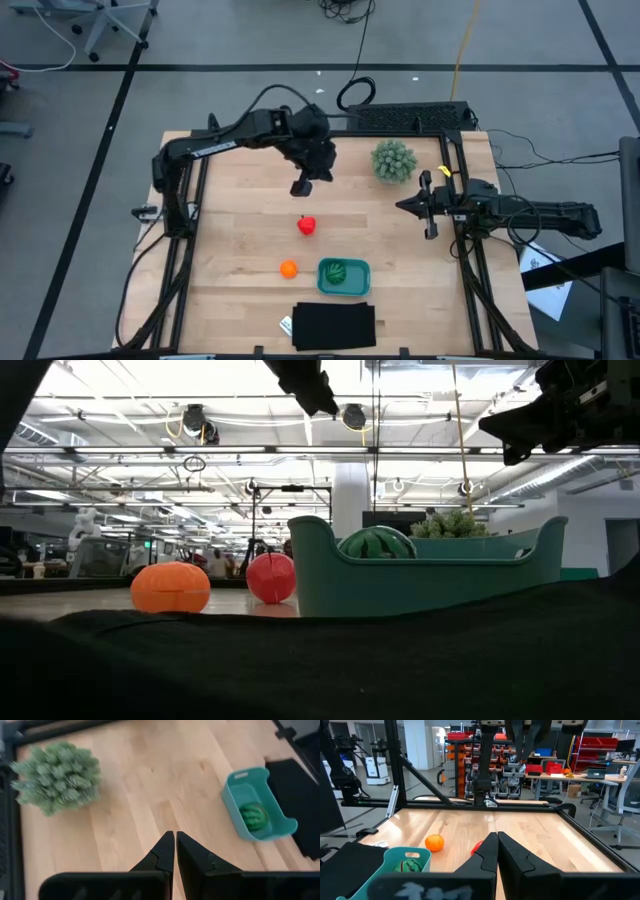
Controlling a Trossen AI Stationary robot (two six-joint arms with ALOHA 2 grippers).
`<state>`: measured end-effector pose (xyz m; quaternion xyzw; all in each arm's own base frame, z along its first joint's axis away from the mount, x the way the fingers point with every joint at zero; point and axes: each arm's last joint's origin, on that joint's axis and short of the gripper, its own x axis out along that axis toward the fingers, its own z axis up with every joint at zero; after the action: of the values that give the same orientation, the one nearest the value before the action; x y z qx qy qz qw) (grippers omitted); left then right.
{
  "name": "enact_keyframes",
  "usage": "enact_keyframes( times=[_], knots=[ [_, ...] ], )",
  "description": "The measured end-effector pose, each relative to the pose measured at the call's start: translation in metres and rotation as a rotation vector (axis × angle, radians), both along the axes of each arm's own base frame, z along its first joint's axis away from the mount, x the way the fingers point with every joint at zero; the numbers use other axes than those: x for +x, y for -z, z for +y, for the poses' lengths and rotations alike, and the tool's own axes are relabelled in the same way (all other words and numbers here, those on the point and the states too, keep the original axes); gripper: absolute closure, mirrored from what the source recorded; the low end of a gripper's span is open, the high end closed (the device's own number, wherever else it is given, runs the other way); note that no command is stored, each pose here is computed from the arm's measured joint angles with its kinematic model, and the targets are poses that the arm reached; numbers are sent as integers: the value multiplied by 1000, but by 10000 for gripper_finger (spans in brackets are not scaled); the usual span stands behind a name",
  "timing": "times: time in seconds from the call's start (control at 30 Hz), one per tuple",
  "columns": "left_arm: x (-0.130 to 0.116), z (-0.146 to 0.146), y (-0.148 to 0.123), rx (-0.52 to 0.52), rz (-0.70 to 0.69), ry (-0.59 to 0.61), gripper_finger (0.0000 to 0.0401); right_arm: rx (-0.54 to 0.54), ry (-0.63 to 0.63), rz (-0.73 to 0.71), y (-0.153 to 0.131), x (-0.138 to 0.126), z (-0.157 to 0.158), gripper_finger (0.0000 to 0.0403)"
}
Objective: Pick and placing Produce into tupperware
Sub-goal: Put the apple toy into the green bin
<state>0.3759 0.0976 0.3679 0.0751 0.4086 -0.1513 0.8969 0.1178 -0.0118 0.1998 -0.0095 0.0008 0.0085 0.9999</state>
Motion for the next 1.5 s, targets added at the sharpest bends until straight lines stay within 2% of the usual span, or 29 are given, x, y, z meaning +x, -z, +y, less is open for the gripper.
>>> enact_keyframes(
  times=[0.2,0.37,0.6,0.77,0.83,0.97,1.5],
  knots=[
    [11,0,9,44,123,61,378,0,0,0,0,0,0,403],
    [12,-5,22,170,203,183,378,3,0,1,0,0,0,403],
    [14,-21,22,340,206,371,378,3,0,3,0,0,0,403],
    [11,-35,24,493,262,549,378,2,0,4,0,0,0,403],
    [11,-39,25,543,280,586,377,2,-1,7,1,0,0,403],
    [11,-47,25,587,302,599,377,1,-1,7,1,0,0,403],
    [12,-47,25,597,329,520,369,0,0,7,1,0,0,403]
  ],
)
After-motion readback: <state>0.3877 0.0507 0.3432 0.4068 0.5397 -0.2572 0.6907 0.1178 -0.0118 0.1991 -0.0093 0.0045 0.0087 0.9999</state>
